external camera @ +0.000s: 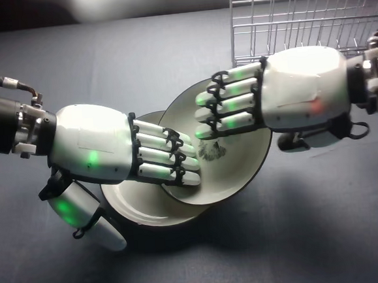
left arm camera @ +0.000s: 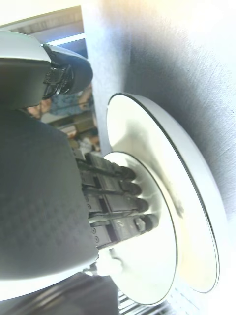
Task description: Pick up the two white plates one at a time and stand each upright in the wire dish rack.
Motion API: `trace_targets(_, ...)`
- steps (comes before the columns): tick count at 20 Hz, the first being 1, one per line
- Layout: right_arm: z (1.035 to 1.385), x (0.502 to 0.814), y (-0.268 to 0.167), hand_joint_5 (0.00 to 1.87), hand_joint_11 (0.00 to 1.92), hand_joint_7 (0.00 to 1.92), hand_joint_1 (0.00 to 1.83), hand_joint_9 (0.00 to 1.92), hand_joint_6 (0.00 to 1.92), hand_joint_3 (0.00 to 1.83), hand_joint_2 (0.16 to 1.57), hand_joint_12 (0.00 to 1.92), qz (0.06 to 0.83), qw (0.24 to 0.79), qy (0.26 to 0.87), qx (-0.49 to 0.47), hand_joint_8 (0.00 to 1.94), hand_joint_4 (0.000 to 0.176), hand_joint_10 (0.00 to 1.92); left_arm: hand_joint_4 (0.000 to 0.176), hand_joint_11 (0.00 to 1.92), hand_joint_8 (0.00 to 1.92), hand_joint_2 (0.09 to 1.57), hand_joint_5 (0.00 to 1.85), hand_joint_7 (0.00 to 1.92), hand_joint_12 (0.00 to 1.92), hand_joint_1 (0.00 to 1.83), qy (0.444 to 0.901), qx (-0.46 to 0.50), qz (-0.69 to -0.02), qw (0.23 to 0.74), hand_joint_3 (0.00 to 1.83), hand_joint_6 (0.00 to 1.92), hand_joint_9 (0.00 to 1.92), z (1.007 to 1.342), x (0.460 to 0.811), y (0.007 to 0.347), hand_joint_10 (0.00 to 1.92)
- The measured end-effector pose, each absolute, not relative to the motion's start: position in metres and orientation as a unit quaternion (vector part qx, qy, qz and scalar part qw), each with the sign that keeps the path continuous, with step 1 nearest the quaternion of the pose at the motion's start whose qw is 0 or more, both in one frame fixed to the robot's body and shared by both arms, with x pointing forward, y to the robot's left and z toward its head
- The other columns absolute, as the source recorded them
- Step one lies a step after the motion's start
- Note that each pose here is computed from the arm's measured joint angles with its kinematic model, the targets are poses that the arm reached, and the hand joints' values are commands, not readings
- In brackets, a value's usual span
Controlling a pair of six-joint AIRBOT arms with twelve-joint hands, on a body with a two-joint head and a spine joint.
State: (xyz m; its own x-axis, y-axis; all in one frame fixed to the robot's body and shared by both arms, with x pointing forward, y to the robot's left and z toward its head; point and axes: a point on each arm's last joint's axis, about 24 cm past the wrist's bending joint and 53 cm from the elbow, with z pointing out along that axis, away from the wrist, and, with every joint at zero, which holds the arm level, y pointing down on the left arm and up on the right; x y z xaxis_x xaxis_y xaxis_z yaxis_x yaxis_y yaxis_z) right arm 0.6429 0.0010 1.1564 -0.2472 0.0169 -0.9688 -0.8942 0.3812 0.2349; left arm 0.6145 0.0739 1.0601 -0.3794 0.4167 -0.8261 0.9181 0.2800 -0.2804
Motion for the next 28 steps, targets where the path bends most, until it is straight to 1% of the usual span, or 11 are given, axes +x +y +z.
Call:
trace_targets(5,1.156,0.646,0.013,0.21,0.00,0.18,1.27,0.15,0.00,0.00,1.05,0.61,0.445,0.512,0.654,-0.334,0.00,0.000,0.01,0.000,0.00,0.00,1.13,0.00,0.00,0.00,0.00,0.732,0.456,-0.391,0.321,0.01,0.00,0.00,1.060,0.615,0.074,0.00)
trace_targets(6,1.156,0.647,0.014,0.24,0.00,0.22,1.27,0.18,0.01,0.00,1.04,0.73,0.446,0.513,0.655,-0.331,0.01,0.000,0.02,0.000,0.00,0.00,1.13,0.00,0.00,0.00,0.00,0.732,0.456,-0.391,0.321,0.00,0.00,0.00,1.060,0.615,0.074,0.00)
trace_targets(10,1.153,0.647,0.023,0.28,0.00,0.26,1.32,0.22,0.01,0.00,1.06,0.82,0.447,0.509,0.658,-0.329,0.01,0.000,0.02,0.000,0.00,0.00,1.13,0.00,0.00,0.00,0.00,0.732,0.456,-0.391,0.321,0.00,0.00,0.00,1.060,0.615,0.075,0.00)
trace_targets(14,1.151,0.647,0.030,0.28,0.00,0.29,1.21,0.26,0.01,0.01,1.09,0.83,0.454,0.505,0.661,-0.319,0.01,0.000,0.03,0.000,0.00,0.00,1.14,0.00,0.00,0.00,0.00,0.732,0.456,-0.391,0.321,0.01,0.00,0.00,1.060,0.616,0.075,0.00)
trace_targets(19,1.151,0.648,0.033,0.35,0.00,0.35,1.22,0.31,0.02,0.01,1.10,0.88,0.459,0.505,0.663,-0.309,0.02,0.000,0.03,0.000,0.00,0.00,1.13,0.00,0.00,0.00,0.00,0.733,0.455,-0.391,0.321,0.00,0.00,0.00,1.060,0.617,0.076,0.00)
trace_targets(22,1.151,0.651,0.032,0.64,0.05,0.64,1.22,0.55,0.05,0.00,1.09,1.21,0.460,0.505,0.664,-0.303,0.04,0.000,0.07,0.000,0.00,0.00,1.14,0.00,0.00,0.00,0.00,0.733,0.456,-0.391,0.321,0.01,0.00,0.00,1.060,0.617,0.076,0.00)
trace_targets(24,1.151,0.653,0.031,0.83,0.25,0.85,1.24,0.75,0.06,0.00,1.08,1.24,0.459,0.506,0.665,-0.301,0.05,0.000,0.12,0.000,0.00,0.00,1.14,0.00,0.00,0.00,0.00,0.733,0.455,-0.390,0.321,0.01,0.00,0.00,1.060,0.618,0.077,0.00)
trace_targets(25,1.152,0.655,0.030,0.87,0.43,0.97,1.22,0.89,0.93,0.01,1.12,1.19,0.458,0.509,0.664,-0.300,0.75,0.000,0.16,0.000,0.00,0.00,1.14,0.00,0.00,0.00,0.00,0.733,0.455,-0.390,0.321,0.00,0.00,0.00,1.060,0.618,0.077,0.00)
trace_targets(26,1.153,0.655,0.030,0.81,0.57,1.00,1.34,0.87,1.15,0.00,1.14,1.19,0.457,0.512,0.661,-0.303,0.88,0.000,1.03,0.000,0.00,0.00,1.14,0.00,0.00,0.00,0.00,0.733,0.455,-0.391,0.321,0.00,0.00,0.00,1.060,0.618,0.077,0.00)
trace_targets(27,1.154,0.653,0.030,0.78,0.62,0.98,1.36,0.86,1.23,0.00,1.14,1.20,0.458,0.512,0.658,-0.307,0.94,0.000,1.20,0.000,0.00,0.00,1.14,0.00,0.00,0.00,0.00,0.732,0.456,-0.391,0.321,0.01,0.00,0.00,1.060,0.617,0.077,0.00)
trace_targets(28,1.156,0.652,0.031,0.80,0.67,0.99,1.37,0.89,1.22,0.00,1.14,1.21,0.462,0.513,0.654,-0.309,0.95,0.000,1.19,0.000,0.00,0.00,1.14,0.00,0.00,0.00,0.00,0.732,0.456,-0.392,0.320,0.00,0.00,0.00,1.060,0.617,0.077,0.00)
